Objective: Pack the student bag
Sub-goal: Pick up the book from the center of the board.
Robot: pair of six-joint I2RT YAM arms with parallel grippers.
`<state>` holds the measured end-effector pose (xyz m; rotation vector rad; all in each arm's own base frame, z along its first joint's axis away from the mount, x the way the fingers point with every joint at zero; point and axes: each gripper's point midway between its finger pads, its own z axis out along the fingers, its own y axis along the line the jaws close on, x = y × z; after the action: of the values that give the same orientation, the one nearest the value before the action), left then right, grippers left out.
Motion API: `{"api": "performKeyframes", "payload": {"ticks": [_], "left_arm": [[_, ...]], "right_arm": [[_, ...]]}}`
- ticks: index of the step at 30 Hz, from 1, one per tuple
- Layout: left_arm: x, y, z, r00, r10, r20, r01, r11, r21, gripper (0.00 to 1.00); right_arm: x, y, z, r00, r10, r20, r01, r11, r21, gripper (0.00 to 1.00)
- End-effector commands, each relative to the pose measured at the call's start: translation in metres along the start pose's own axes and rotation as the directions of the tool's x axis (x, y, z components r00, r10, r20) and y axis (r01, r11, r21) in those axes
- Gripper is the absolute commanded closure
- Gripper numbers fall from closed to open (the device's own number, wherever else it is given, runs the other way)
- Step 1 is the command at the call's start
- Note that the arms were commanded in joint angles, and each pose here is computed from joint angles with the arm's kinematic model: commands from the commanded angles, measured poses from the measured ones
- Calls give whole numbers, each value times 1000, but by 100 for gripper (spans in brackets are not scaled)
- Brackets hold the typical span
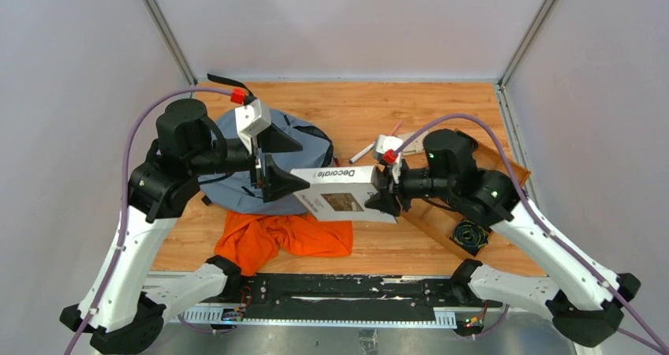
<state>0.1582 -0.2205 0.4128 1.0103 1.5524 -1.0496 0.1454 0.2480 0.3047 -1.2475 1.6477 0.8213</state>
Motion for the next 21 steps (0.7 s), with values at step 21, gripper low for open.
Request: {"api": "performKeyframes", "payload": {"ticks": [21], "left_arm": [[118,-25,55,890,-49,-453,161,964,211,3]], "right_arm": [[-14,41,32,999,48,-25,-54,887,-458,100]]}}
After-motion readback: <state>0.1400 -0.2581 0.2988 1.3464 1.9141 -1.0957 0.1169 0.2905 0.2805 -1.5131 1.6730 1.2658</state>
